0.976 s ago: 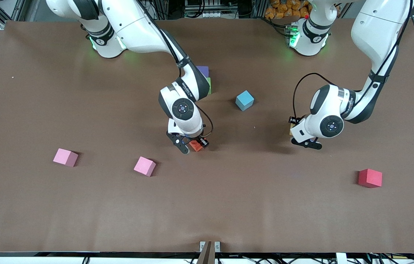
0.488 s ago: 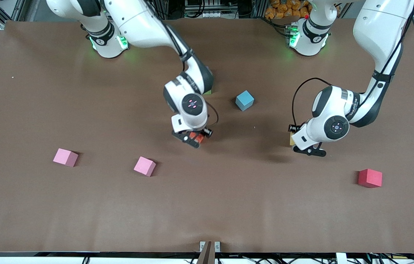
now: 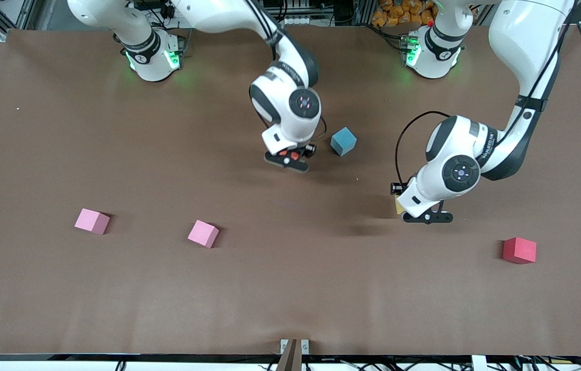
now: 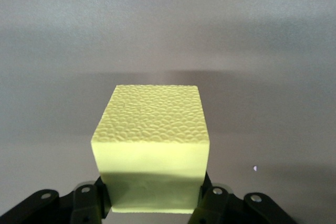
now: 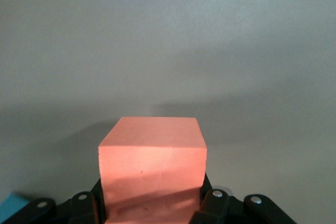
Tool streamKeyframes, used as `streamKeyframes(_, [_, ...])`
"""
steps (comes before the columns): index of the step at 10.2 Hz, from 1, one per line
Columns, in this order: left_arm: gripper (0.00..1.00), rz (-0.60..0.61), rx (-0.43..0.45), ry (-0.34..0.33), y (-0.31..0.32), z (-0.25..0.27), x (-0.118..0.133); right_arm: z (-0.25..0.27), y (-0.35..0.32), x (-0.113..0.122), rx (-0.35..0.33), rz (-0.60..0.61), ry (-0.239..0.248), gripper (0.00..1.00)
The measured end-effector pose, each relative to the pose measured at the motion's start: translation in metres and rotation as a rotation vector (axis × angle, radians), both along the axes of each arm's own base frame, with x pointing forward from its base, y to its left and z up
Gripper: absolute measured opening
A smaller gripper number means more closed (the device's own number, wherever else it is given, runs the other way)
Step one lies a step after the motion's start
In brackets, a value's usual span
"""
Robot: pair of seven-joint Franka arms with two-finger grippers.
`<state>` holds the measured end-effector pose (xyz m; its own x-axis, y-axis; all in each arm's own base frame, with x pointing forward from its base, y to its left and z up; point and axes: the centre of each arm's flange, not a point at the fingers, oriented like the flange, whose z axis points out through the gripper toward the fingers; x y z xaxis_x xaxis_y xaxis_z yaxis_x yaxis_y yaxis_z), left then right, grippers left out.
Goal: Arrange blocks into number 1
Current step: 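Carry the orange cube to the green cube with the right gripper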
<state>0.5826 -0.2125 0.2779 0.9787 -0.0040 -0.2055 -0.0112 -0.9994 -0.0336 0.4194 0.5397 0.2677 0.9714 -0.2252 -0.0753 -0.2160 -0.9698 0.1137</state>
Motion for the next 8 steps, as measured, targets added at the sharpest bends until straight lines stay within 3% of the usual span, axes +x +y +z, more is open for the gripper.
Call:
streamKeyframes(3, [0.61, -0.003, -0.005, 0.0, -0.013, 0.001, -0.004, -0.003, -0.029, -0.025, 0.068, 0.137, -0.052, 0.63])
streamKeyframes(8, [0.61, 0.009, -0.003, 0.008, -0.014, -0.004, -0.004, -0.03, -0.048, -0.043, 0.077, 0.192, -0.079, 0.63])
